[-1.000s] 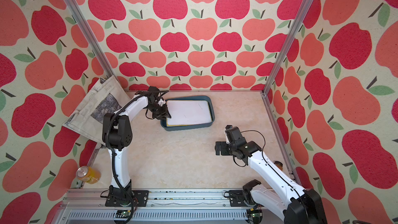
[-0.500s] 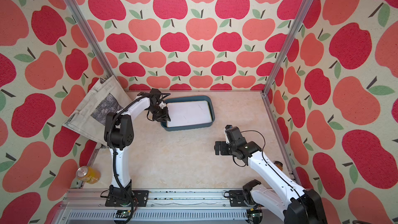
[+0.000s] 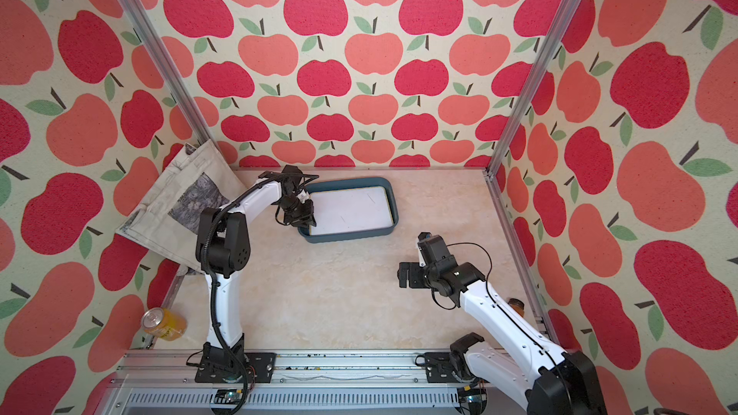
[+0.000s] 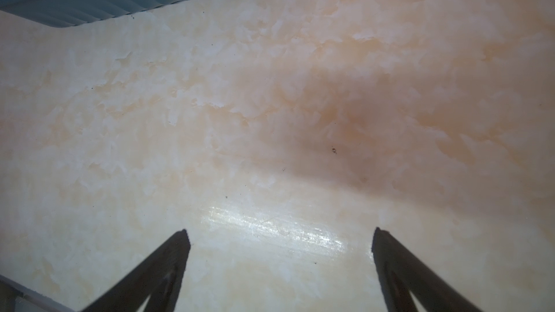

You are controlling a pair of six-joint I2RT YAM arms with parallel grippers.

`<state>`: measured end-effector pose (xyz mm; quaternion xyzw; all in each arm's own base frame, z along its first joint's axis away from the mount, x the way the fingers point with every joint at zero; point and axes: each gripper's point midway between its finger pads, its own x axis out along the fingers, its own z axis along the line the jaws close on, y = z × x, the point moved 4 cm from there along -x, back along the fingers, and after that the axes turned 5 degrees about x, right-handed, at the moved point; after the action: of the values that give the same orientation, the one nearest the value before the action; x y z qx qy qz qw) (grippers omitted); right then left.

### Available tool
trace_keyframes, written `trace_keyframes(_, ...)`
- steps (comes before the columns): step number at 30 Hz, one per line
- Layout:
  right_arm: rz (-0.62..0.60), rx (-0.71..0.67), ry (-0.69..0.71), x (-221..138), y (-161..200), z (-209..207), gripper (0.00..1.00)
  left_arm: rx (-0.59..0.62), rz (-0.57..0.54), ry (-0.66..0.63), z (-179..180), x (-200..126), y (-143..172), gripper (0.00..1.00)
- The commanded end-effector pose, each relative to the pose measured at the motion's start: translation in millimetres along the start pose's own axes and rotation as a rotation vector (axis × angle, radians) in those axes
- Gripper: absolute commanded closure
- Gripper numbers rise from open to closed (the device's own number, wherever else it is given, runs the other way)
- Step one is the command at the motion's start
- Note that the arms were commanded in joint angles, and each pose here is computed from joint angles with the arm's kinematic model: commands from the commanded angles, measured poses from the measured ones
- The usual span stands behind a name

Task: Put the whiteboard into the storage box
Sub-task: Place the whiteboard in the storage box.

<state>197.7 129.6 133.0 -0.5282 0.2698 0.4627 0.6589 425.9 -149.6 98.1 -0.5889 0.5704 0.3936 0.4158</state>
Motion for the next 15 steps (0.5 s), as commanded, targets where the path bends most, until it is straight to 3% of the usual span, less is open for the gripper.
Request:
trace_keyframes(1,0.006,0.01,-0.014,1.2,3.8,1.6,0.01,0.006,0.072,-0.083,15.4,21.8,12.0,0.71)
trace_keyframes(8,0.01,-0.006,0.007,2.4,0.7,0.8,0.01,0.073,0.063,-0.311,24.4,25.7,17.3,0.71)
trace_keyframes(15,0.013,-0.014,0.015,3.6,-2.4,1.7,0.01,0.129,0.046,-0.425,21.7,30.8,20.5,0.72)
